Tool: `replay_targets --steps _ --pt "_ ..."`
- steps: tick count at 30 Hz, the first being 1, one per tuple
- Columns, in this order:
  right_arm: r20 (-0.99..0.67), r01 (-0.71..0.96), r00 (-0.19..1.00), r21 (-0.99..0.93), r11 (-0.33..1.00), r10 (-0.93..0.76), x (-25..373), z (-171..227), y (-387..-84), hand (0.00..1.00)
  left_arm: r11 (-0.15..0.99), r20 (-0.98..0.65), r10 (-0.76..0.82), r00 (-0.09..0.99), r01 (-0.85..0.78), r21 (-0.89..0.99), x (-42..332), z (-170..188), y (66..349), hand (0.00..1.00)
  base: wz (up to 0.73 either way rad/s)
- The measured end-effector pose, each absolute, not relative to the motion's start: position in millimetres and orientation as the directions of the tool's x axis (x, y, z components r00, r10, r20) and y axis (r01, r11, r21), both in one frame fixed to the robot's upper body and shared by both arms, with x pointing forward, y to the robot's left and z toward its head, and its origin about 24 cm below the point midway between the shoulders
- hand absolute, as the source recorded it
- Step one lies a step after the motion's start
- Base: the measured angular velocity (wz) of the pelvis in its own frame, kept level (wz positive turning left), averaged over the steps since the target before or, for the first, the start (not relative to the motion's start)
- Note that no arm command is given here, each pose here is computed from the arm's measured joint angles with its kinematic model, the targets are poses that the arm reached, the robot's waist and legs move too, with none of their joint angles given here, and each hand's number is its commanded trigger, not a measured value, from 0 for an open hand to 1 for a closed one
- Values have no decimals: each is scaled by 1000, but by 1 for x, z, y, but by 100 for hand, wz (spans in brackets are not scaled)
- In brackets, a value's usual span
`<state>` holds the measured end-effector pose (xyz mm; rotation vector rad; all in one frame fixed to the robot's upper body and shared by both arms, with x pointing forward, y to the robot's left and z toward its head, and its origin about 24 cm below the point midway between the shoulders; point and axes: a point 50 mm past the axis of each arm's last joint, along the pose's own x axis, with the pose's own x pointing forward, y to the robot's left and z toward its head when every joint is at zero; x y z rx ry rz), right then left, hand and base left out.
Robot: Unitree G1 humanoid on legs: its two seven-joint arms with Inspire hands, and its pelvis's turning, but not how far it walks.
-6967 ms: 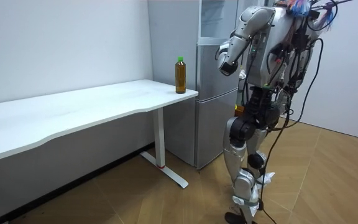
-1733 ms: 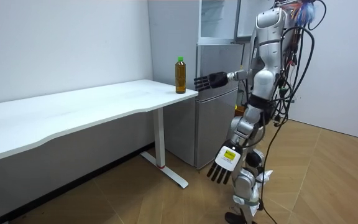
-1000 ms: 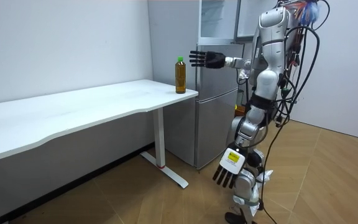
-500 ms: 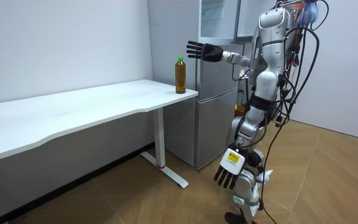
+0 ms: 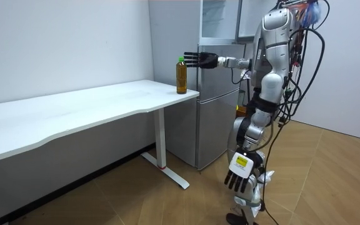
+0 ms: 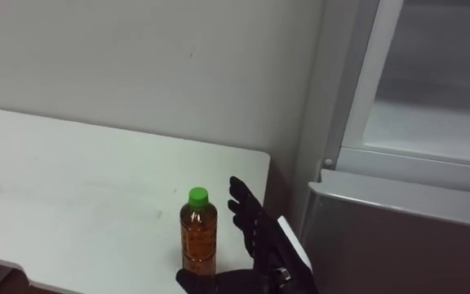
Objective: Put the bottle in the upper fridge
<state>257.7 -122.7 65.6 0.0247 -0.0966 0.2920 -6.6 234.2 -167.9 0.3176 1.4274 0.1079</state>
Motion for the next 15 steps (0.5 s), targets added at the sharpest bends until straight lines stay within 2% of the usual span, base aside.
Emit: replay_targets --steps 15 --pt "156 -103 983 34 994 96 274 79 -132 0 959 -961 253 112 100 265 -16 -168 235 0 8"
